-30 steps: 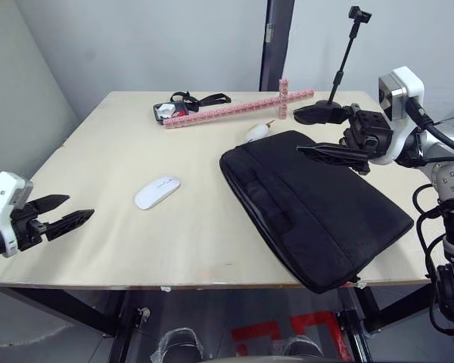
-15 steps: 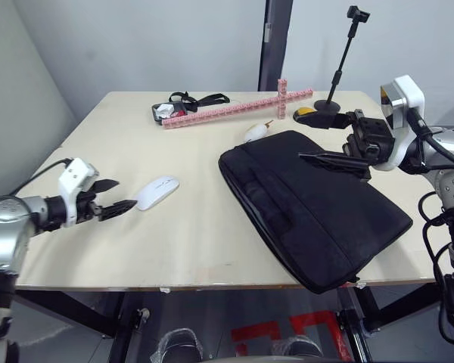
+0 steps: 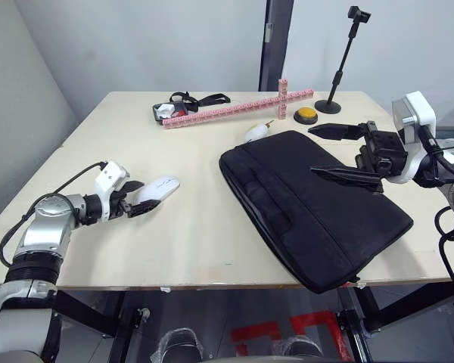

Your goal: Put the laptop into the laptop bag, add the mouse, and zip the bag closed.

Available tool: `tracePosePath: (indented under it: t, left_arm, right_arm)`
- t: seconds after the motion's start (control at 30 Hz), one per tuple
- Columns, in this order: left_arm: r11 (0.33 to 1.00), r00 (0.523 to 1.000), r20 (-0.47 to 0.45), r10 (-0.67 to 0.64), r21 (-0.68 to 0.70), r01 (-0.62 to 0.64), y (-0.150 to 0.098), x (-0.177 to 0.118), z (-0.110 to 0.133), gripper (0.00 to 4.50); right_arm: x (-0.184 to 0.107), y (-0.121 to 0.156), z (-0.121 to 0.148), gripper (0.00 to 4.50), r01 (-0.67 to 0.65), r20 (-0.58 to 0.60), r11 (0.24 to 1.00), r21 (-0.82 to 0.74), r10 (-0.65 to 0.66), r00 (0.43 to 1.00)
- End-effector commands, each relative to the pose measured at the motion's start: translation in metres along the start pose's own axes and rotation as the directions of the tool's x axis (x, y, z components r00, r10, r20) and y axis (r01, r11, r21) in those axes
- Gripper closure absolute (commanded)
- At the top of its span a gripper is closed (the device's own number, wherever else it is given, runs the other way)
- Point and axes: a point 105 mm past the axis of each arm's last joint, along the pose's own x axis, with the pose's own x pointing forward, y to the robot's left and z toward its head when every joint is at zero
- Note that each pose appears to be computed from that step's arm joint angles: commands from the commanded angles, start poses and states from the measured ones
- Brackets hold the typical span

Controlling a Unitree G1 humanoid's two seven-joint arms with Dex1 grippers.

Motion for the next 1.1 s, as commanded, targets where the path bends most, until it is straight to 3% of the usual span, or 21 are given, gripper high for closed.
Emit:
tracePosePath:
  t: [0.03,0.67,0.7,0.8,0.83,0.97,1.1]
  left_arm:
    - [0.999,1.000,0.021,0.013,0.036,-0.014,0.005,0.003,0.007,0.00]
    - [1.000,1.000,0.022,0.013,-0.002,-0.013,0.006,0.022,-0.007,0.00]
    - [1.000,1.000,0.024,0.008,-0.006,-0.008,0.005,0.023,-0.006,0.53]
    - [1.000,1.000,0.021,-0.002,0.000,0.002,0.004,0.023,-0.006,1.54]
    - [1.000,1.000,0.019,-0.003,0.002,0.003,0.004,0.023,-0.006,1.69]
    - [1.000,1.000,0.027,-0.007,0.005,0.007,0.004,0.020,-0.003,1.69]
    - [0.997,0.997,0.069,-0.047,0.057,0.043,0.000,0.006,0.016,1.69]
  right_arm:
    - [0.001,0.003,0.012,0.03,0.003,0.006,0.999,-0.049,-0.003,1.000]
    - [0.010,-0.004,0.017,0.03,0.007,-0.024,0.999,-0.041,-0.008,1.000]
    - [0.010,-0.005,0.017,0.00,0.007,-0.026,0.999,-0.040,-0.008,1.000]
    - [0.011,-0.006,0.018,0.00,0.008,-0.024,0.999,-0.040,-0.009,1.000]
    - [0.012,-0.006,0.019,0.00,0.014,-0.026,0.999,-0.046,-0.016,1.000]
    - [0.013,-0.006,0.018,0.00,0.012,-0.027,0.999,-0.039,-0.013,1.000]
    - [0.016,-0.002,0.011,0.00,-0.013,-0.051,1.000,0.008,0.013,0.999]
